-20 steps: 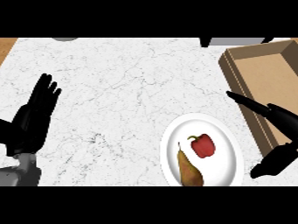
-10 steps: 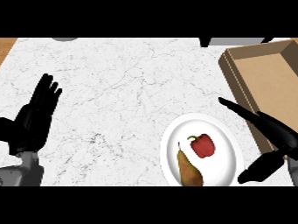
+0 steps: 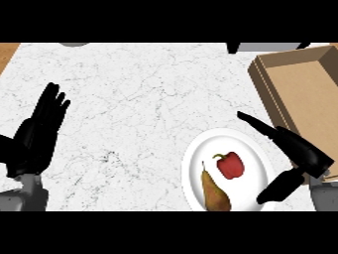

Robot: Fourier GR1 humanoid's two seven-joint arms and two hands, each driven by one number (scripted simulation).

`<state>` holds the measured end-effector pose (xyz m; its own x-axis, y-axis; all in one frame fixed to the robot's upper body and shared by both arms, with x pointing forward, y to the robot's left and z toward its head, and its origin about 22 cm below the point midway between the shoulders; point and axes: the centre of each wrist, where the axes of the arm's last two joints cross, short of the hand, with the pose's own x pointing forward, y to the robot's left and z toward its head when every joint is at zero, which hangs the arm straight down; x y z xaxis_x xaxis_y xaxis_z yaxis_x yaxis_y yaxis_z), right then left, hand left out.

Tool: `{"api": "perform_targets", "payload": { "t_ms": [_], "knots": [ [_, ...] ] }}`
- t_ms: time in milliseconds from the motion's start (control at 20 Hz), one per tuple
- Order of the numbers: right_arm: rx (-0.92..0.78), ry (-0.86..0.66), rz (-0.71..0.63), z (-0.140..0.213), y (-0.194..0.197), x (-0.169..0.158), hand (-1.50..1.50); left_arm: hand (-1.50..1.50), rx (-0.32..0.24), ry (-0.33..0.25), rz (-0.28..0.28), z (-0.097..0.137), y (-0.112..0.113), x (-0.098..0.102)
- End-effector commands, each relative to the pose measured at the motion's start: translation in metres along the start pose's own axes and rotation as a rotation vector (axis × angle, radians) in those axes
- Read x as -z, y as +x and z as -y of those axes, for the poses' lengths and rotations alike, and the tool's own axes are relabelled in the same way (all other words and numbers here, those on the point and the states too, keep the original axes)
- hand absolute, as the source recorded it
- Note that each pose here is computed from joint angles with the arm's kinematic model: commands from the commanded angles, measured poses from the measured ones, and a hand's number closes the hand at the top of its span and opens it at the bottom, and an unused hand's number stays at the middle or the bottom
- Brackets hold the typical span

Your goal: Pick the bell pepper from the plate and place it in the cardboard box

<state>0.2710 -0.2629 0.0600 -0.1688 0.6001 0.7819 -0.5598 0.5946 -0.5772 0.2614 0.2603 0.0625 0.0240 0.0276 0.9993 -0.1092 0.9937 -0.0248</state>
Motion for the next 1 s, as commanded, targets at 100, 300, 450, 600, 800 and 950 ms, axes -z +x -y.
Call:
{"api": "perform_targets", "payload": {
  "t_ms": [100,300,450,600,800,950],
  "knots": [
    [-0.034,-0.016,-0.027,-0.019,-0.016,-0.001,-1.50,0.00,-0.012,0.000,-0.001,-0.022,-0.003,-0.001],
    [-0.014,-0.009,-0.016,-0.015,-0.013,0.012,-1.50,0.00,0.007,0.007,-0.012,0.011,-0.018,-0.001],
    [-0.027,0.004,-0.022,-0.016,-0.011,0.018,-1.50,0.00,0.003,0.013,0.010,0.010,0.009,0.002],
    [-0.027,0.038,-0.018,-0.018,-0.004,0.020,-1.50,0.00,0.008,0.007,-0.010,-0.006,-0.011,0.005],
    [-0.024,0.048,-0.024,-0.013,-0.019,0.026,-1.50,0.00,-0.008,0.026,0.013,0.013,-0.022,0.004],
    [-0.038,0.036,-0.044,-0.024,-0.009,0.018,-1.50,0.00,-0.004,0.005,-0.001,0.014,-0.015,0.002]
  ]
}}
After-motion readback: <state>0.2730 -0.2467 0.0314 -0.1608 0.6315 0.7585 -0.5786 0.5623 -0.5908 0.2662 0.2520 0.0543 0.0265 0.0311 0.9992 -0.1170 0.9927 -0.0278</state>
